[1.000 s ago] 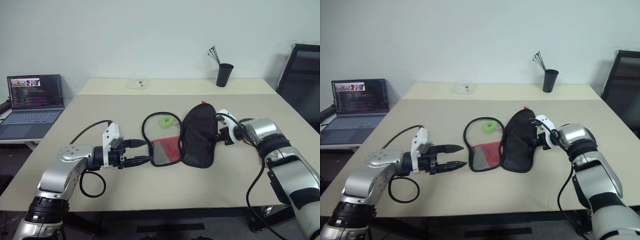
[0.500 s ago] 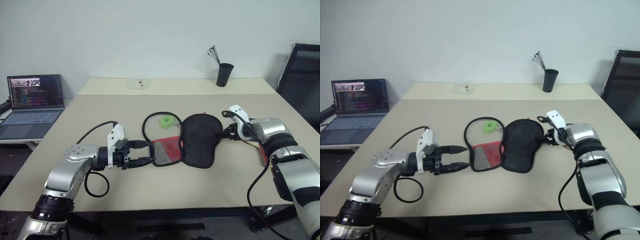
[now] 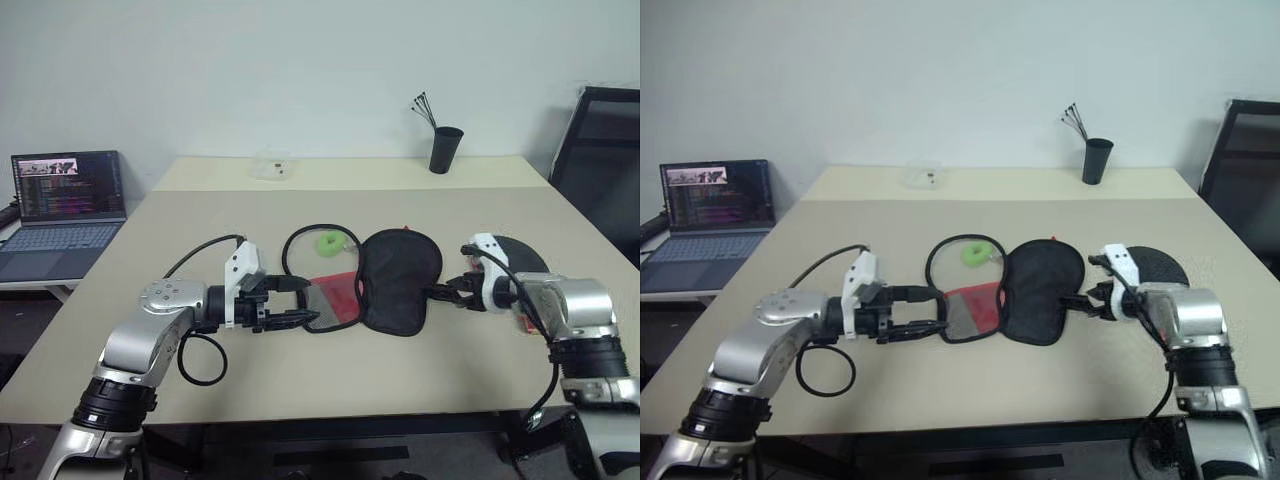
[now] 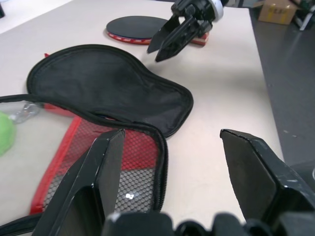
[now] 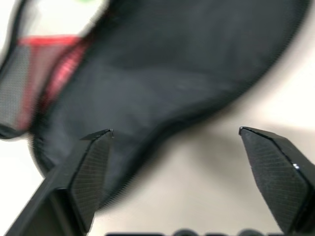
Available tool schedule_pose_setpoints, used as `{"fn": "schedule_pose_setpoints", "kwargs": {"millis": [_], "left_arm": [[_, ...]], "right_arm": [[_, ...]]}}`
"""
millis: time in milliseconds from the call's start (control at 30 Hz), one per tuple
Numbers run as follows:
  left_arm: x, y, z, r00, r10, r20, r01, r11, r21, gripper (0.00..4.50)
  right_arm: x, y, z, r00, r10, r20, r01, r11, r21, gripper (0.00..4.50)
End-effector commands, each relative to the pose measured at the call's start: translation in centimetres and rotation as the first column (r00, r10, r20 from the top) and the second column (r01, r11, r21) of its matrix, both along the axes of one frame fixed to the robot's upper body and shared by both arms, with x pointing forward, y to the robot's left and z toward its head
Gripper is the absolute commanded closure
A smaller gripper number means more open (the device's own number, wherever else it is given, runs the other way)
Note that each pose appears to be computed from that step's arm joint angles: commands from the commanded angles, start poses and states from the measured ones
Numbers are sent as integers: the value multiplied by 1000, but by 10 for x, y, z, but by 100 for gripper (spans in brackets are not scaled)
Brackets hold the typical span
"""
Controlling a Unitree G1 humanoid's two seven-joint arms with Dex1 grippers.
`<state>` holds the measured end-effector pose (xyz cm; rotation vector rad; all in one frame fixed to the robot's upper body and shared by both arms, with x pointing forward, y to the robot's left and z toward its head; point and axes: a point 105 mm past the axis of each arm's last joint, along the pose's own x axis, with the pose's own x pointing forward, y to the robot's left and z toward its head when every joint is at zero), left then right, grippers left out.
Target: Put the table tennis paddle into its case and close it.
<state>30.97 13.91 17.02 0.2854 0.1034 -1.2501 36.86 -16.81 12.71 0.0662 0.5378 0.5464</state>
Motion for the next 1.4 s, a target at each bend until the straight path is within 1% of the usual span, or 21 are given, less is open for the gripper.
{"fn": "schedule_pose_setpoints", "kwargs": {"millis": [33,267,467,600,700,833,1033,1067,1267,1400], "left_arm": [[1,0,10,999,-19,48,19,1000,1,113],[4,4,8,998,-23,50,22,1000,8,113],[6,7,5,998,-21,51,20,1000,13,113],[5,9,2,998,-19,51,18,1000,14,113],[5,10,2,998,-18,53,17,1000,14,113],[5,10,2,998,-15,56,14,1000,12,113],[4,7,4,998,-16,59,15,1000,8,113],[4,7,4,998,-17,59,16,1000,8,113],[3,4,5,998,-21,58,21,1000,10,113],[3,3,6,998,-22,60,21,1000,11,113]], "right_arm": [[2,-5,10,992,-100,82,100,995,9,1],[4,-5,-4,975,-198,98,196,980,28,1],[0,19,-7,985,-145,95,138,988,73,1],[-4,38,-13,991,-92,100,85,994,73,1],[-5,45,-14,992,-76,105,69,995,74,64],[-4,47,-11,991,-60,117,52,996,65,206],[2,33,-3,991,-61,119,56,997,44,416],[3,30,-2,992,-61,115,56,998,40,446],[10,9,5,996,-38,80,37,999,7,446],[19,-4,9,997,-49,56,50,999,-10,446]]}}
